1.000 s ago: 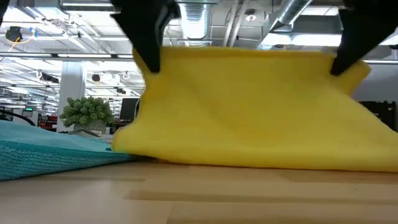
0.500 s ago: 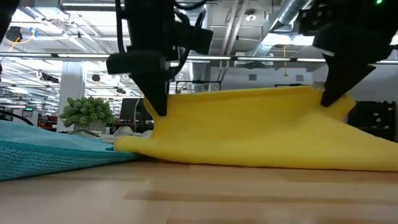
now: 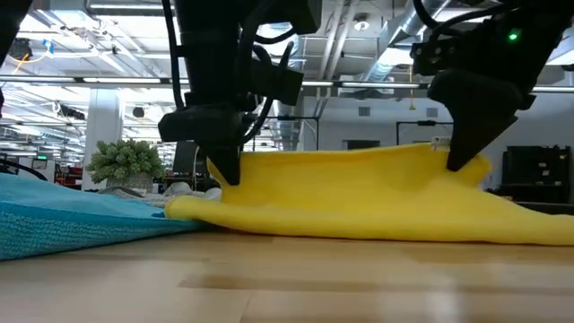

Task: Fold microfiber towels
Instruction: Fold the yellow microfiber towel

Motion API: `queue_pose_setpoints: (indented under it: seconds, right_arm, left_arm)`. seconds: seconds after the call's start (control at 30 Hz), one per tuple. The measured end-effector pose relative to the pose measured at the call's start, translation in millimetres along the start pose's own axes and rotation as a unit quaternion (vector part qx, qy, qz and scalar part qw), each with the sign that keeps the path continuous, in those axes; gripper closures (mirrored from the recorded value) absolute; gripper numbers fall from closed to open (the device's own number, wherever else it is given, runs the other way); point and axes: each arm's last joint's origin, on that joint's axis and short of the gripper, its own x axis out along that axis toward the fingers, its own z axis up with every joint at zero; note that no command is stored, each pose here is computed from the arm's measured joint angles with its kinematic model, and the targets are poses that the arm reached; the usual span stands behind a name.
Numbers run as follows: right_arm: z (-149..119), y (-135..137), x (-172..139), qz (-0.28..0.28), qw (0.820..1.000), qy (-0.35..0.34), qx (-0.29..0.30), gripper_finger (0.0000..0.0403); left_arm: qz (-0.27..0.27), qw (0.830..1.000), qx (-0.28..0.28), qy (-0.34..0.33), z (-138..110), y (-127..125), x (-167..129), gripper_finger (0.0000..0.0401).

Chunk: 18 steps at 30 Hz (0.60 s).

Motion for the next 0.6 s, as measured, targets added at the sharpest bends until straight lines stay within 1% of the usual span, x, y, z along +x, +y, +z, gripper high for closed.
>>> queue_pose_setpoints:
  seconds: [0.17,0.33,0.43,0.6]
  right_arm:
    - [3.1,-3.3,2.5,-0.011,1.000,0.004,-0.005,0.0367]
    - [7.9,-5.9,5.8,-0.016,1.000,0.007,0.006,0.0354]
    - [12.0,-8.2,8.6,-0.019,1.000,0.011,0.018,0.0333]
    - [18.8,-12.9,13.5,-0.029,0.999,0.015,0.026,0.0280]
  left_arm:
    - [0.029,1.000,0.006,0.004,-1.6,3.1,0.5,0.0315]
    - [0.019,1.000,0.004,0.011,-2.0,4.3,1.4,0.0244]
    - [0.028,0.999,0.015,0.034,-7.1,5.9,1.0,0.0207]
    - [0.096,0.992,0.025,0.079,-19.7,14.5,-3.0,0.0171]
